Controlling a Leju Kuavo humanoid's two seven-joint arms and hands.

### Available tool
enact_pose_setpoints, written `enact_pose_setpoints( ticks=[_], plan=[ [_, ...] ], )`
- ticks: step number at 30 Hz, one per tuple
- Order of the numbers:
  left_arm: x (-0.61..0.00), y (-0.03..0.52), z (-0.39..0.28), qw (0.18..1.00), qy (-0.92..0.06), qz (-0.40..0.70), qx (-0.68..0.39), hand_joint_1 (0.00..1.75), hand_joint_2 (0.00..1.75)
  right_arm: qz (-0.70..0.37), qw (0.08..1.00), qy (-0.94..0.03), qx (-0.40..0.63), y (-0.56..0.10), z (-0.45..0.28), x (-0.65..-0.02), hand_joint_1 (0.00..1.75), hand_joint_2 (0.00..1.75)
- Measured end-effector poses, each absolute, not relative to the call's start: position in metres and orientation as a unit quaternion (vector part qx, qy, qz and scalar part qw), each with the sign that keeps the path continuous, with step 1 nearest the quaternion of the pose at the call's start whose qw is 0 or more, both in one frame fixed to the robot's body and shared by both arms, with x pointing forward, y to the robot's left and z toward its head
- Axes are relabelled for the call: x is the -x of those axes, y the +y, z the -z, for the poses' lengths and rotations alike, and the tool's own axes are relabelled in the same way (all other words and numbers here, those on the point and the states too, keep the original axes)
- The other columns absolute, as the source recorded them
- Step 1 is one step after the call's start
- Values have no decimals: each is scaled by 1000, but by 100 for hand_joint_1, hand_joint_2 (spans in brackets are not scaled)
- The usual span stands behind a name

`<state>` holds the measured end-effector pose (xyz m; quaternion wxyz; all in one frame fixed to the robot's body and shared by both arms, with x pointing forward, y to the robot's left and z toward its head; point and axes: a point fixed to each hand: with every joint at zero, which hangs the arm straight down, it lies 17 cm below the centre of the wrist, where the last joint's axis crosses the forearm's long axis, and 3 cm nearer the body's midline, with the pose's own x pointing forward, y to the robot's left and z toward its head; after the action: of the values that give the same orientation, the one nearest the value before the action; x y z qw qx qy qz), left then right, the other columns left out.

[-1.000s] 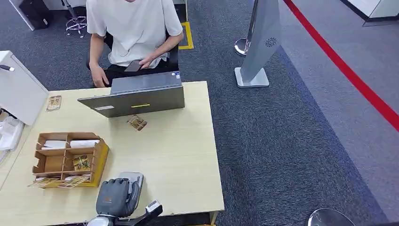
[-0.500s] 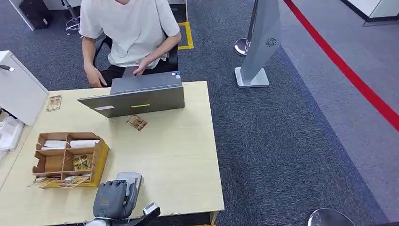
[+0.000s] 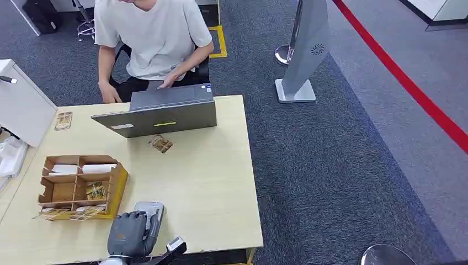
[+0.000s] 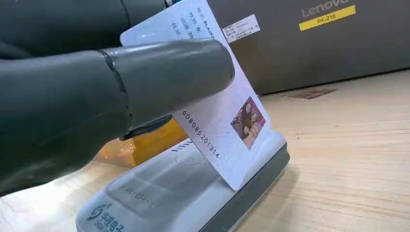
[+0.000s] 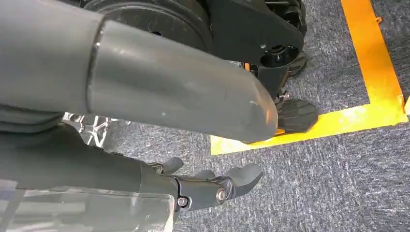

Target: Pass the card to the sensor for recognition and then transmit it.

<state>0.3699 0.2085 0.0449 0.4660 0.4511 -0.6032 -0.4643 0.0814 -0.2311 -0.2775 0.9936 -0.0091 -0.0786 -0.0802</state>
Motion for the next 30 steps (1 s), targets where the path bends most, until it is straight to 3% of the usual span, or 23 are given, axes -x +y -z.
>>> enact_pose_setpoints(
  ticks=[10,21,30],
  plan=[
    [-368,209,-50,457,-606,463,-457,175,0,79,994,-80,8,-231,277,-82,0,0],
    [-363,223,-122,400,-647,410,-503,175,0,79,993,-81,7,-230,277,-82,0,0],
    [-358,234,-138,392,-650,397,-516,175,0,76,994,-81,5,-228,277,-82,0,0]
  ],
)
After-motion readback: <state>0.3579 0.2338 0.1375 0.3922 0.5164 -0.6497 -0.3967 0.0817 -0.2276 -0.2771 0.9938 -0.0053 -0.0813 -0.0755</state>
